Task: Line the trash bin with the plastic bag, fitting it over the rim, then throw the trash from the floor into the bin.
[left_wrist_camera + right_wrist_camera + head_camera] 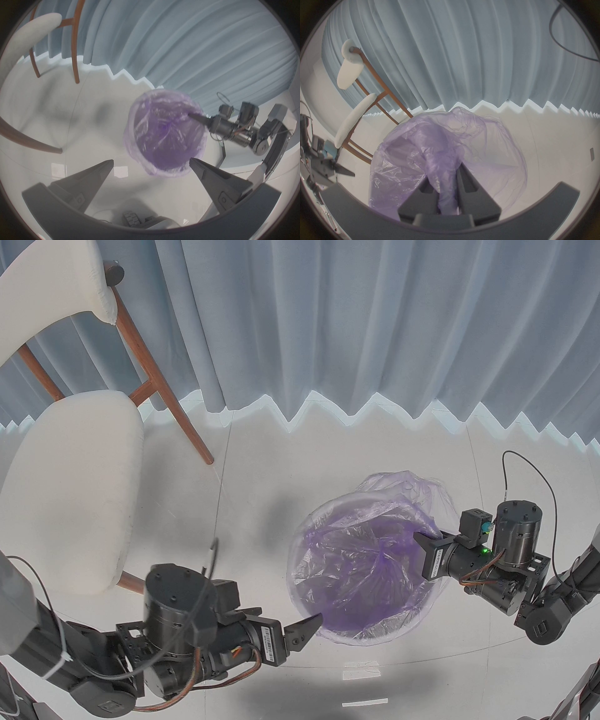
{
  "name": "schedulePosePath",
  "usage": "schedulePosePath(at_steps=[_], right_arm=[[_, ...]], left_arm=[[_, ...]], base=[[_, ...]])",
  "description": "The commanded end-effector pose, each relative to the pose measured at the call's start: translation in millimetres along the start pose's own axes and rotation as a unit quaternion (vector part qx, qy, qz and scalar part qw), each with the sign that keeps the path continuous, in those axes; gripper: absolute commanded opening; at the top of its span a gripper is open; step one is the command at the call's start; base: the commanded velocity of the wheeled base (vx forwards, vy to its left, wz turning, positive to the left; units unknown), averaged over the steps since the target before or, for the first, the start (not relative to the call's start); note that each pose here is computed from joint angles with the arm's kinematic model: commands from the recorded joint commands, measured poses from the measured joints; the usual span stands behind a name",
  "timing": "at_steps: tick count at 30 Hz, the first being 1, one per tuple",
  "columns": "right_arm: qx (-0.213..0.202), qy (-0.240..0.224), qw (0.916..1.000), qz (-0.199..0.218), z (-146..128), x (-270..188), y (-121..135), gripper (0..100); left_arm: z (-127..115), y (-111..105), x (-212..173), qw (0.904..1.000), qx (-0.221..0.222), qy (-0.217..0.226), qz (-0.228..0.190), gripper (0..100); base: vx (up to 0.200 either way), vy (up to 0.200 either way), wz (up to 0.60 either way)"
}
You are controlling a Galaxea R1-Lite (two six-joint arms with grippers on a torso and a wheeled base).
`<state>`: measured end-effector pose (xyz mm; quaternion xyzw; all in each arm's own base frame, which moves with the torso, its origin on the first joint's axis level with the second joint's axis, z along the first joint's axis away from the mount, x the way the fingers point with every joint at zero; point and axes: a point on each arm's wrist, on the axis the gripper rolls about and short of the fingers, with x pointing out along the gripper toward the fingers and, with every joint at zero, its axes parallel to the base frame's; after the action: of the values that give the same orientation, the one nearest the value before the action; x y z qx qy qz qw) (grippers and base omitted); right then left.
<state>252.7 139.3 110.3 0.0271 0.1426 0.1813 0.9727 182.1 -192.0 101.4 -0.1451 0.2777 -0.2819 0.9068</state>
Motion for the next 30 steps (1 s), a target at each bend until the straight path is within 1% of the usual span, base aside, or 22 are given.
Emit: schedulePosePath(at_steps=[1, 4, 5, 6, 7, 9, 10, 14, 18, 19, 20, 21, 23, 24, 25, 26, 27, 28, 30], right_arm=[[0.002, -0.006, 0.9999, -0.009, 2.2, 4.2, 1.3, 0], [0.010, -0.014, 0.9998, -0.011, 5.9, 5.8, 1.5, 0], [0.027, -0.024, 0.9993, -0.012, 10.7, 8.4, 1.1, 0], [0.027, -0.024, 0.9993, -0.012, 10.7, 8.4, 1.1, 0], [0.046, -0.033, 0.9983, -0.016, 15.0, 10.1, 1.7, 0], [0.061, -0.036, 0.9972, -0.023, 15.2, 10.5, 1.8, 0], [0.067, -0.034, 0.9969, -0.024, 13.7, 9.3, 1.9, 0], [0.073, -0.044, 0.9962, -0.018, 15.0, 8.4, 4.3, 0], [0.071, -0.045, 0.9963, -0.016, 14.3, 9.1, 5.7, 0], [0.071, -0.045, 0.9963, -0.016, 14.3, 9.1, 5.7, 0], [0.070, -0.042, 0.9965, -0.015, 12.8, 10.2, 6.1, 0], [0.070, -0.040, 0.9966, -0.017, 11.6, 11.2, 5.6, 0], [0.069, -0.040, 0.9967, -0.015, 11.3, 11.4, 6.1, 0], [0.069, -0.040, 0.9967, -0.015, 11.3, 11.4, 6.1, 0], [0.068, -0.041, 0.9968, -0.012, 11.8, 11.0, 8.4, 0], [0.067, -0.040, 0.9969, -0.011, 11.2, 10.7, 9.3, 0], [0.067, -0.040, 0.9969, -0.011, 11.2, 10.7, 9.3, 0], [0.067, -0.040, 0.9969, -0.009, 11.5, 10.3, 10.2, 0], [0.067, -0.041, 0.9969, -0.007, 11.5, 9.7, 11.0, 0]], left_arm=[[-20.5, 4.3, 22.6, 0.9987, 0.002, 0.046, 0.020, 100], [-23.4, 5.2, 29.0, 0.9983, -0.013, 0.052, 0.025, 100], [-25.7, 3.8, 34.3, 0.9975, -0.035, 0.056, 0.026, 100], [-25.7, 3.8, 34.3, 0.9975, -0.035, 0.056, 0.026, 100], [-26.0, 3.1, 40.5, 0.9962, -0.061, 0.055, 0.029, 100], [-19.5, -1.3, 46.1, 0.9939, -0.099, 0.040, 0.025, 100], [-13.9, -4.3, 49.3, 0.9913, -0.127, 0.028, 0.023, 100], [0.7, -10.9, 56.4, 0.9802, -0.197, -0.005, 0.019, 100], [8.0, -16.2, 59.6, 0.9728, -0.231, -0.017, 0.009, 100], [8.0, -16.2, 59.6, 0.9728, -0.231, -0.017, 0.009, 100], [12.4, -19.1, 61.8, 0.9671, -0.253, -0.022, 0.003, 100], [12.2, -19.6, 62.5, 0.9648, -0.262, -0.019, 0.005, 100], [7.3, -17.9, 66.7, 0.9608, -0.276, -0.001, 0.024, 100], [7.3, -17.9, 66.7, 0.9608, -0.276, -0.001, 0.024, 100], [6.6, -17.3, 69.9, 0.9539, -0.298, 0.010, 0.036, 100], [8.8, -18.2, 71.5, 0.9489, -0.313, 0.009, 0.038, 100], [8.8, -18.2, 71.5, 0.9489, -0.313, 0.009, 0.038, 100], [14.1, -20.1, 75.8, 0.9418, -0.334, 0.006, 0.038, 100], [14.0, -19.5, 82.0, 0.9405, -0.337, 0.007, 0.043, 100]], base=[[0.000, 0.000, 0.00], [0.000, 0.000, 0.00], [0.000, 0.000, 0.00], [0.000, 0.000, 0.00], [0.000, 0.000, 0.00], [0.000, 0.000, 0.00], [0.000, 0.000, 0.00], [0.000, 0.000, 0.00], [0.000, 0.000, 0.00], [0.000, 0.000, 0.00], [0.000, 0.000, 0.00], [0.000, 0.000, 0.00], [0.000, 0.000, 0.00], [0.000, 0.000, 0.00], [0.000, 0.000, 0.00], [0.000, 0.000, 0.00], [0.000, 0.000, 0.00], [0.000, 0.000, 0.00], [0.000, 0.000, 0.00]])
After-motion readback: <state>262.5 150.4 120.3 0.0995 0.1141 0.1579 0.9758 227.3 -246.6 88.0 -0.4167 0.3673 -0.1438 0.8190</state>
